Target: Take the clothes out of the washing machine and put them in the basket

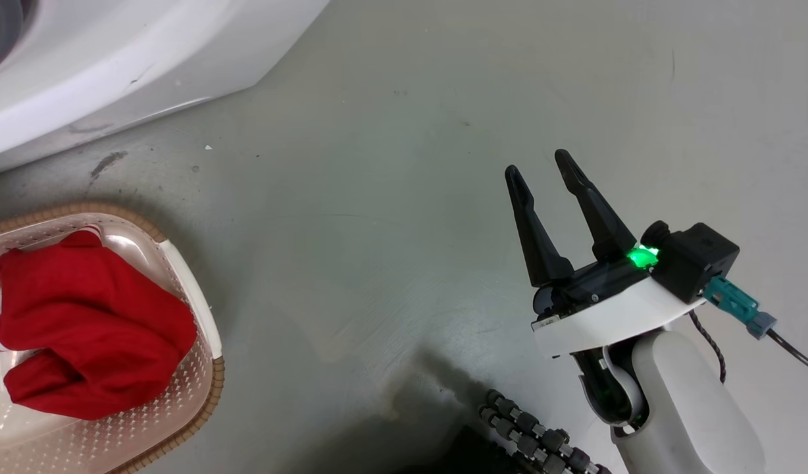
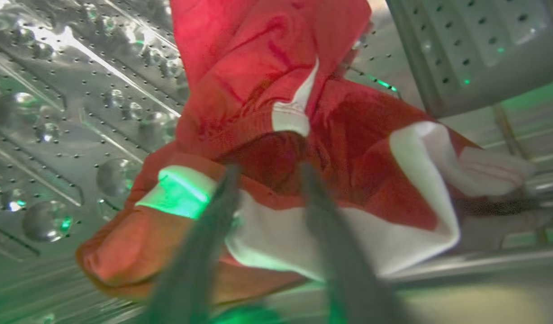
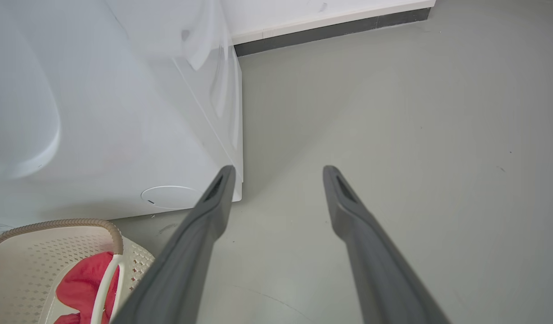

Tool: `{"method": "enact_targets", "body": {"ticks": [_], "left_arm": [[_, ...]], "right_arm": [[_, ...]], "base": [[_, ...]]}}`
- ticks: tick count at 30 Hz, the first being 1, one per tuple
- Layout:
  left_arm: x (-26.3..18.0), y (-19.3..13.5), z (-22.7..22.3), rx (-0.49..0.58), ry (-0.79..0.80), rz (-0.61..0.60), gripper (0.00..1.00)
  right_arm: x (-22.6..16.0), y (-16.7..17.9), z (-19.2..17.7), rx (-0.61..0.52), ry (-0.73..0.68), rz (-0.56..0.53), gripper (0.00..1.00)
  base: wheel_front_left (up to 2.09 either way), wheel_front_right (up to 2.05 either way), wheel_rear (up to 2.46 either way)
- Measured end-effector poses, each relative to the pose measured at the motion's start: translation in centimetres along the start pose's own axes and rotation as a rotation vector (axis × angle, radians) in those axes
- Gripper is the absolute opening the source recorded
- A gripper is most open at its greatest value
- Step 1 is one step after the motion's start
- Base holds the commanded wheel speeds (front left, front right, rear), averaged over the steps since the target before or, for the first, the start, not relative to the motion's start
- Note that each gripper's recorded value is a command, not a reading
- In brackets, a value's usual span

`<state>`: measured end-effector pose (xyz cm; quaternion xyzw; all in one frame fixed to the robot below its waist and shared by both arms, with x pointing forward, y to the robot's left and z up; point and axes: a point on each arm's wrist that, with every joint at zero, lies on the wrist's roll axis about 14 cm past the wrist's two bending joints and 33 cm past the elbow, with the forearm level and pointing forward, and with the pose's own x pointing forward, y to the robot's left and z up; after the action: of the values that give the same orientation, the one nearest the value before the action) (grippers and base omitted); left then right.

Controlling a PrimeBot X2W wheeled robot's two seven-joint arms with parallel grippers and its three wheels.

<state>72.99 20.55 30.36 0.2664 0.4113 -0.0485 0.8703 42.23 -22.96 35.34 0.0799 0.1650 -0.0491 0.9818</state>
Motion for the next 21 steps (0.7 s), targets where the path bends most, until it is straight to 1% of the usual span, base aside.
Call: {"method": "enact_targets", "body": {"ticks": [4,8,11,17,21], "left_arm": [[-0.5,0.6,1.0,-0.022,-0.054,0.037,0.0],[-1.1,1.8,2.4,-0.046,-0.15,0.082,0.0],[-1.8,2.5,3.5,-0.082,-0.221,0.104,0.0],[-3.9,3.2,5.7,-0.135,-0.388,0.116,0.0],[-5.3,3.5,6.5,-0.169,-0.471,0.115,0.0]], "right_arm": [[0.0,0.0,0.3,0.003,-0.007,-0.002,1.0],[-0.1,-0.3,0.6,0.003,-0.018,-0.009,1.0],[-0.1,-0.3,1.0,-0.003,-0.028,-0.008,1.0],[-0.2,-0.2,2.3,-0.013,-0.063,-0.002,1.0],[-0.5,0.0,3.2,-0.023,-0.09,0.004,1.0]], "base": [[0.0,0.0,0.0],[0.0,0.0,0.0],[0.0,0.0,0.0],[0.0,0.0,0.0],[0.0,0.0,0.0]]}}
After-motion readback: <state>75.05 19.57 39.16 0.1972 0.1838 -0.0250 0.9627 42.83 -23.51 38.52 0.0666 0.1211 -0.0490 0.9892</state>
